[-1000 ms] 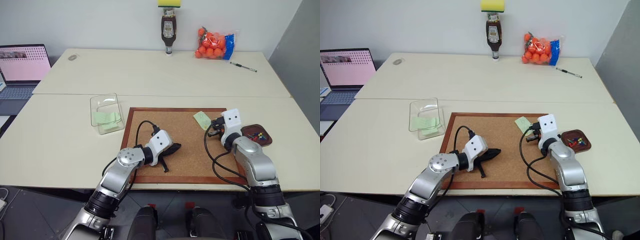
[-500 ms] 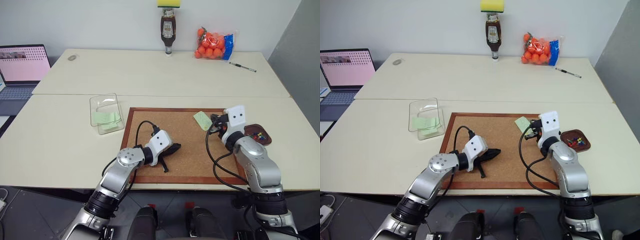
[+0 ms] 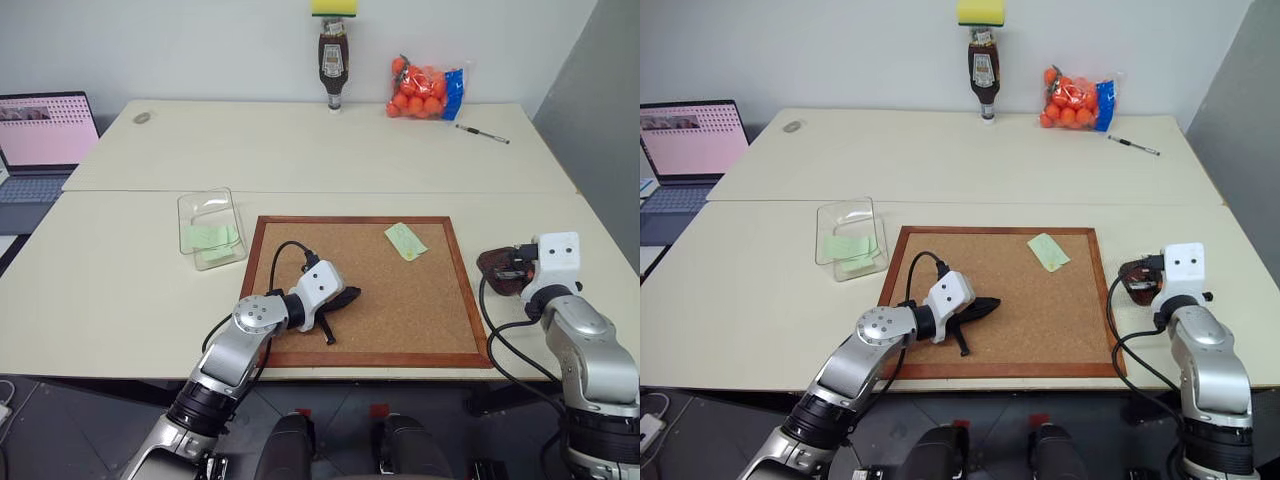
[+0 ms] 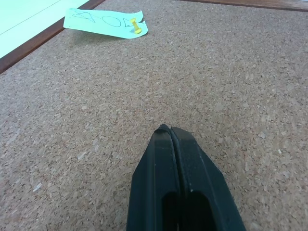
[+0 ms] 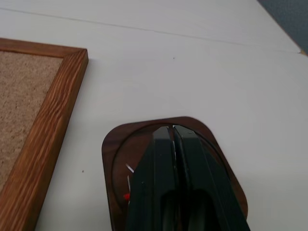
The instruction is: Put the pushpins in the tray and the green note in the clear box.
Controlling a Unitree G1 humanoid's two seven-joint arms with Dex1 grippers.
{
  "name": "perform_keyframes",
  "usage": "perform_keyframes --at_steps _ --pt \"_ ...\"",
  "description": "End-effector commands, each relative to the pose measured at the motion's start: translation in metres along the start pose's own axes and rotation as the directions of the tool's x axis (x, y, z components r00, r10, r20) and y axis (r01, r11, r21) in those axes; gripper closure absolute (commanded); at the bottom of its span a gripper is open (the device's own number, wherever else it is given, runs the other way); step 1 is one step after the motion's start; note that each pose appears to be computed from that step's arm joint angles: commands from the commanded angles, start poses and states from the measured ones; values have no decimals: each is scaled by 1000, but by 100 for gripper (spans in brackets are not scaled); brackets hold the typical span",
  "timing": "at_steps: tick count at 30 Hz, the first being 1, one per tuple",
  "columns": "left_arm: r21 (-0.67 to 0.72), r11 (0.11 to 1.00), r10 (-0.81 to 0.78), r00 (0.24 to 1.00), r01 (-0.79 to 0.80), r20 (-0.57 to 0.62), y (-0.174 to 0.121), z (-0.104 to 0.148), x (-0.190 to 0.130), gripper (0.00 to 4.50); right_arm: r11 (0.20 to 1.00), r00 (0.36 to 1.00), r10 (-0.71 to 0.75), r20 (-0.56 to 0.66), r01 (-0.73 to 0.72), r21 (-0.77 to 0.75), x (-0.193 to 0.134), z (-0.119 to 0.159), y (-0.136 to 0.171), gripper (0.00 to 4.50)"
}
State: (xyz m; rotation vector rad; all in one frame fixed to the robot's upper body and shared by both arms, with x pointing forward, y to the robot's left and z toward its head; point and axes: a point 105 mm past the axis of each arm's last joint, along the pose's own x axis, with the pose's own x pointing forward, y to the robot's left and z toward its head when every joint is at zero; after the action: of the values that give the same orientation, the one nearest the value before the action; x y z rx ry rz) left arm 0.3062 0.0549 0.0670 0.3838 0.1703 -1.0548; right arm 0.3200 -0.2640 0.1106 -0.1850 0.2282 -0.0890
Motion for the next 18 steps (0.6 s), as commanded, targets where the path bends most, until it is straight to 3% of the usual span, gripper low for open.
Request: perform_keyframes --at_steps 1,5,17,18 --pt "-56 996 -72 991 66 -114 -19 -33 4 450 999 999 -47 18 47 -19 0 6 -9 446" --pt "-55 996 -70 991 64 -115 -19 -34 3 450 999 999 -49 9 49 -13 2 4 -10 446" --pt "-54 997 -70 991 64 -116 -19 -34 3 450 998 996 -68 49 68 4 1 16 -12 208" --pt "-54 997 -70 991 64 -116 -19 -34 3 450 998 996 -66 53 66 8 0 17 -11 208"
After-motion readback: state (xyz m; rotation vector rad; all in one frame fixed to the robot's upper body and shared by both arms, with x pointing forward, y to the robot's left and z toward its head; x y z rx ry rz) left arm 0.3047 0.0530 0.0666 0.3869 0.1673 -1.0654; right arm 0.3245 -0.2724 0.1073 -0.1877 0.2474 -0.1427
